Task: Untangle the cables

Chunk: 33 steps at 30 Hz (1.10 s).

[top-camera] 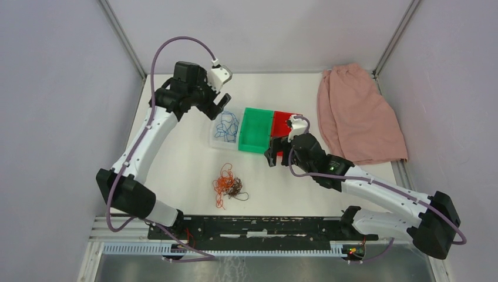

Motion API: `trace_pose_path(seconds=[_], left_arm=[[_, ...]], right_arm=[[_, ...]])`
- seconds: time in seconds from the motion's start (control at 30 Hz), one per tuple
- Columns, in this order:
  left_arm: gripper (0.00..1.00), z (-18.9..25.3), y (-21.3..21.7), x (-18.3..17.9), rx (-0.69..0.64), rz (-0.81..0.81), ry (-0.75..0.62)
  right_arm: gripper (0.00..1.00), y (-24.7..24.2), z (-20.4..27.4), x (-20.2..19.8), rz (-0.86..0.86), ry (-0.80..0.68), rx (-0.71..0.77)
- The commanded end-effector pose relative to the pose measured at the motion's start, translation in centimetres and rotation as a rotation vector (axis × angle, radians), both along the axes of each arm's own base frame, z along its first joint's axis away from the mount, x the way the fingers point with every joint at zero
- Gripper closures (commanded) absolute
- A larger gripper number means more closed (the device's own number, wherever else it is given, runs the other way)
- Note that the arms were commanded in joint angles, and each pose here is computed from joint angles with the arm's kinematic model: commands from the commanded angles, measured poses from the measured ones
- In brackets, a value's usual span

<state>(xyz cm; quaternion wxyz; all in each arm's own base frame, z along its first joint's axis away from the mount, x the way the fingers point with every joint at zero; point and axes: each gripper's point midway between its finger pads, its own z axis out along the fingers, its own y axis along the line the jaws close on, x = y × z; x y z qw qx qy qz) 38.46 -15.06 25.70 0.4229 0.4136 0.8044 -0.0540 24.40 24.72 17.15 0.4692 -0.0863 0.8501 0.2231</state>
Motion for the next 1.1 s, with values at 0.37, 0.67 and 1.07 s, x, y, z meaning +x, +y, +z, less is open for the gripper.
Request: trace_pose_path(seconds=[0.37,0.67,1.07], left_arm=[[0.01,1.4,2.3,-10.0,-0.048,-0.049,0.023],[0.02,-6.8,2.2,-15.2,-0.031,-0.154,0.264],[0.17,-12.7,0.2,-18.9,-0.120,-0.277,0.487]], right_arm=[[0.20,12.6,-3.7,-5.1,0.498,0.225,0.125],[0.32,15.5,-7.4,-5.5,0.519,0.309,0.138],[0.92,14.6,-8.6,-6.0,0.474,0.337,0.162]])
